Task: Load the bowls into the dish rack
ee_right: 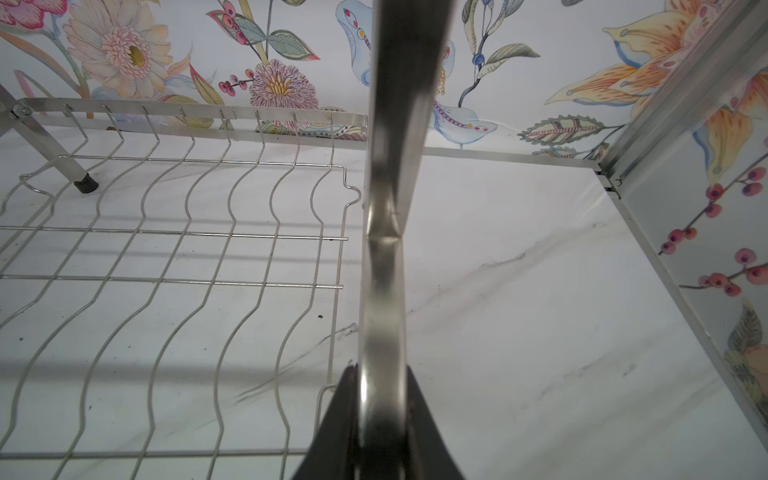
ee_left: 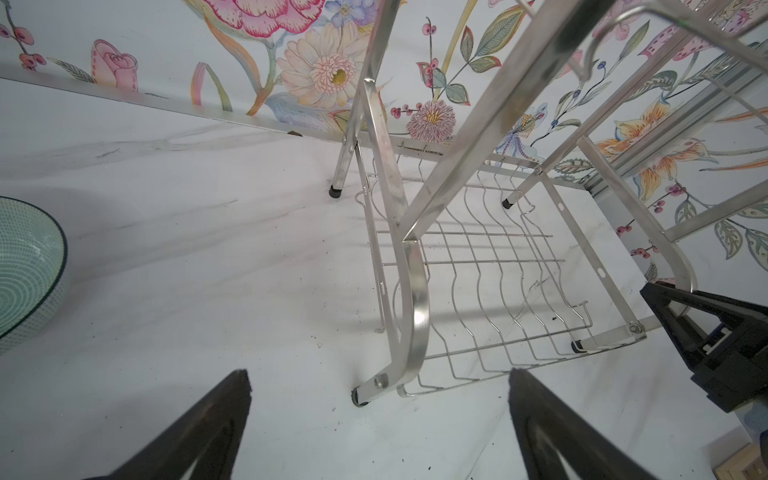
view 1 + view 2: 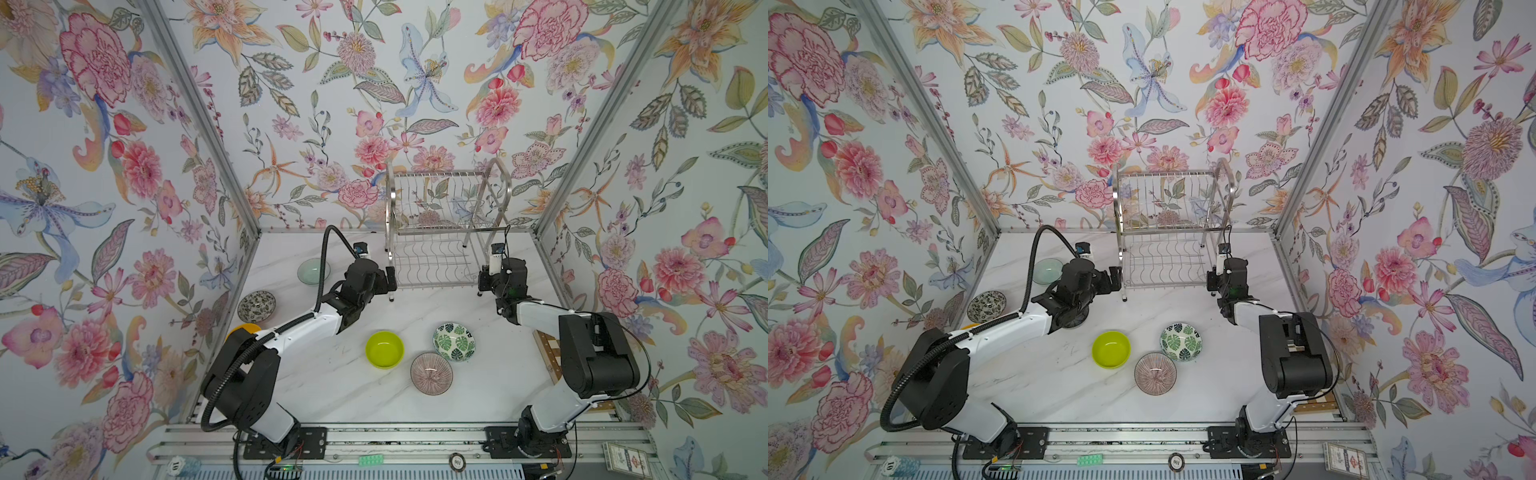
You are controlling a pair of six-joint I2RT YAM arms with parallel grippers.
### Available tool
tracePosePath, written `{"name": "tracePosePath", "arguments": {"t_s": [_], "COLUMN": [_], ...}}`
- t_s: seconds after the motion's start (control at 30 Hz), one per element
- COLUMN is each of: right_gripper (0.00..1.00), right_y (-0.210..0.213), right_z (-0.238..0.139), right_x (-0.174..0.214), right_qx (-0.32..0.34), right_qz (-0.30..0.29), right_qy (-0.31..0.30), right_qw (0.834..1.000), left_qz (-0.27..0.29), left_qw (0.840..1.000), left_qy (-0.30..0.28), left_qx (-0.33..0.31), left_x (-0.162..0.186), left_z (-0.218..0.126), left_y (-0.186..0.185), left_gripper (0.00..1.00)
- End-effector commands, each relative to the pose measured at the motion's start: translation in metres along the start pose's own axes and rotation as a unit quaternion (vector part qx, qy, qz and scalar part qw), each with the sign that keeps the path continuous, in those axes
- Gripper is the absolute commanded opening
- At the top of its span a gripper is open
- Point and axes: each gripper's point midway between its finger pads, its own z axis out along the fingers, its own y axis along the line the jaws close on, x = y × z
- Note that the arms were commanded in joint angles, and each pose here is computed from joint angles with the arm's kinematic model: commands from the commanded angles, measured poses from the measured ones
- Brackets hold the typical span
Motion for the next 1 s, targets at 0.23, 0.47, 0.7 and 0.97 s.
{"name": "tracePosePath", "arguments": {"t_s": [0.23, 0.47, 0.7, 0.97], "right_gripper": [0.19, 0.28, 0.67, 0.99], "right_y": [0.044, 0.046, 0.038, 0.021], "right_z": [-0.004, -0.001, -0.018, -0.054], "right_x": [-0.018, -0.017, -0.03, -0.027], "right_qx": [-0.021, -0.02, -0.008, 0.019], "right_qz": [-0.048, -0.044, -0.01, 0.108], "right_qy": [-0.01, -0.003, -0.007, -0.012], "right_qw": [0.999, 0.999, 1.0, 0.994], "left_qz": [-0.013, -0.029, -0.034, -0.069], "left_qw": [1.0, 0.999, 0.999, 0.997], "left_qy": [-0.01, -0.009, -0.016, -0.015], "left_qx": [0.014, 0.011, 0.008, 0.021], "left_x": [-0.019, -0.015, -0.013, -0.005], "left_z": [-0.014, -0.026, -0.043, -0.056], "left_y": [-0.002, 0.007, 0.014, 0.015], "left_gripper": [0.99, 0.99, 0.99, 0.99]}}
